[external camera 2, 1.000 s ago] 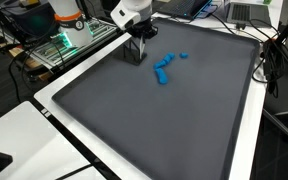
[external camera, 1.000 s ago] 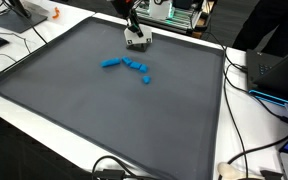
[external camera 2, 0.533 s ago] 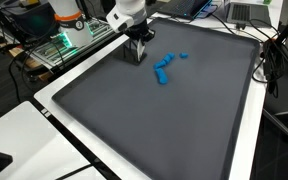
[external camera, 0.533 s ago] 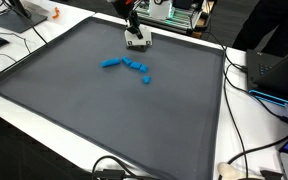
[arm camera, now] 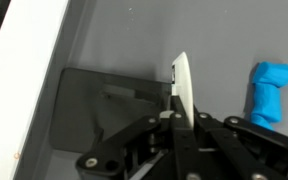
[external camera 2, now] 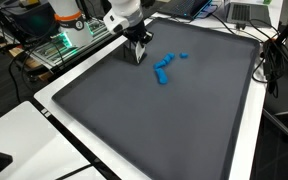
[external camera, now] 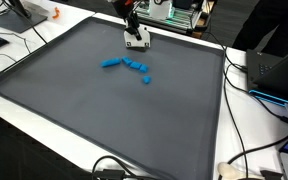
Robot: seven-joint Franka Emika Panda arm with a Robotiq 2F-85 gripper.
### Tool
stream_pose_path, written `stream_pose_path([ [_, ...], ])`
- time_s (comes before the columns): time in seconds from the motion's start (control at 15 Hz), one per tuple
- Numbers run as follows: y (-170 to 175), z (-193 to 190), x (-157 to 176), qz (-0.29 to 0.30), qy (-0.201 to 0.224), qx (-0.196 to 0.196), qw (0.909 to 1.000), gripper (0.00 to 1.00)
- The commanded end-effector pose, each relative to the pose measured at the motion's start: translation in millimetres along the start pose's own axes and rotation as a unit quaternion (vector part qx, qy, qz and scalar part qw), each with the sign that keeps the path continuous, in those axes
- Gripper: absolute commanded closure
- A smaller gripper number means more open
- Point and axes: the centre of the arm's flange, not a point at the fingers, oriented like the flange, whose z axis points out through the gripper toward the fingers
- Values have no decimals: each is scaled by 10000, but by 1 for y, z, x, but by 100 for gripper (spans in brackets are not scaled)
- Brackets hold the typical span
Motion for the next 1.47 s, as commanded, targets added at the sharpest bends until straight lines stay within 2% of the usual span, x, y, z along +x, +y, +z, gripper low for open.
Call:
stream_pose_path([
  [0.0,15,3,0,110,-23,154,9998,99],
  [0.47,16,-1,-1,240,-12,109,9997,99],
  [0.93,19,-13,-5,246,115,239,9993,99],
  [1.4,23,-6,-3,266,170,185,9993,99],
])
